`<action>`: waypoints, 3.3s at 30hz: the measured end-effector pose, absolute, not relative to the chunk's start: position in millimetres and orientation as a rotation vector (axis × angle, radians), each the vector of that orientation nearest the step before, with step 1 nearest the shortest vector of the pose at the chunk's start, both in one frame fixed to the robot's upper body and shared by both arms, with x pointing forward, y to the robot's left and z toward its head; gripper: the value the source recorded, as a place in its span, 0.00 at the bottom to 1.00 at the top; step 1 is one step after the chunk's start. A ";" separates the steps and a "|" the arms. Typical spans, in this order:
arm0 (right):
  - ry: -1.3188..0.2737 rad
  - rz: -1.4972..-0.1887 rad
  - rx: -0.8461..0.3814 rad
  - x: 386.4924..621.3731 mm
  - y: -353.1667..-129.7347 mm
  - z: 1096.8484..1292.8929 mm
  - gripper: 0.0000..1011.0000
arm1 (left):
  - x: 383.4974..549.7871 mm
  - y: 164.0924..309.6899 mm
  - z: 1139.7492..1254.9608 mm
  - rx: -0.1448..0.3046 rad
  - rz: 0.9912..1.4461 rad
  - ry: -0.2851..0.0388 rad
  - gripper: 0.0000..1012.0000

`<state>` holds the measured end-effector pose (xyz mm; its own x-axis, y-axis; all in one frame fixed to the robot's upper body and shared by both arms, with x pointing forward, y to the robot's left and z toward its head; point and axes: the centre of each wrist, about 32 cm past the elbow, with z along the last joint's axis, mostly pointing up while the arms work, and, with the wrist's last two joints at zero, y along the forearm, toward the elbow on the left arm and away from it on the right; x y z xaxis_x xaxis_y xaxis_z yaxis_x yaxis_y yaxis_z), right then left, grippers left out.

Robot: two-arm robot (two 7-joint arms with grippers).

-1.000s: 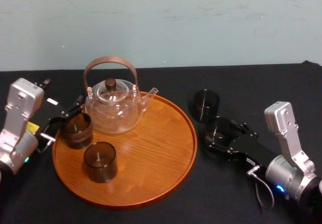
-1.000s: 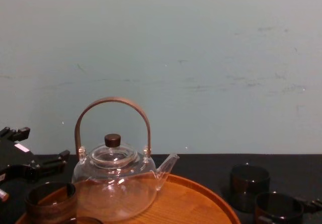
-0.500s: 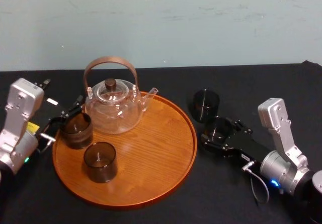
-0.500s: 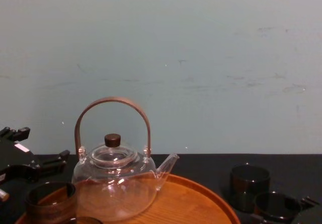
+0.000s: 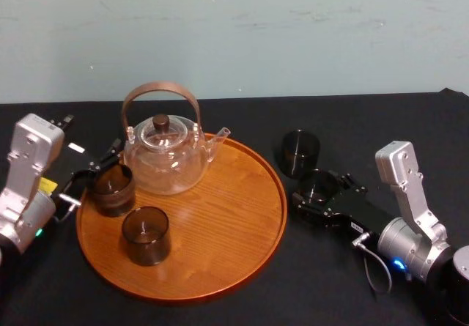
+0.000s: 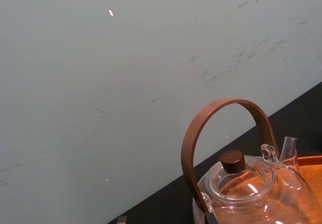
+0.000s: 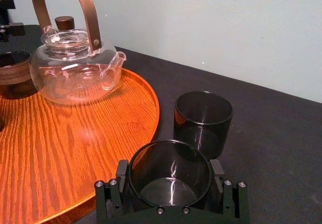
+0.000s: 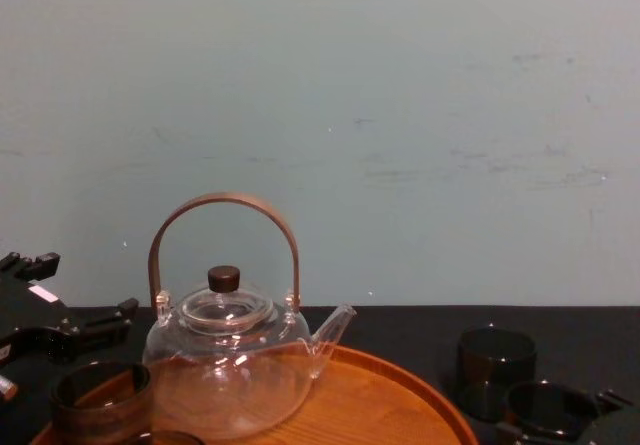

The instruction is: Pick up the glass from the table and place it on the tray.

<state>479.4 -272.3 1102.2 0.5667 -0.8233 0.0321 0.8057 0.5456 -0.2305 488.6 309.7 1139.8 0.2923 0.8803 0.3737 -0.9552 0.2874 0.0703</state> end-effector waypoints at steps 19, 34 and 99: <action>0.082 -0.966 -0.231 478.8 -272.2 1102.5 0.89 | 488.6 309.7 1139.8 0.304 1.248 -0.285 0.99; 0.054 -0.958 -0.207 475.5 -268.4 1107.9 0.89 | 488.6 309.7 1139.8 0.304 1.248 -0.285 0.99; 0.064 -0.629 -0.193 469.4 -174.4 1096.0 0.89 | 488.6 309.7 1139.8 0.304 1.248 -0.285 0.99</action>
<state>469.4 -174.4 1096.0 0.8075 -0.5898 -0.0007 0.5779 0.7915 -0.1991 488.6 309.7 1139.8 0.2923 0.8803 0.3737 -0.9552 0.2874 0.0703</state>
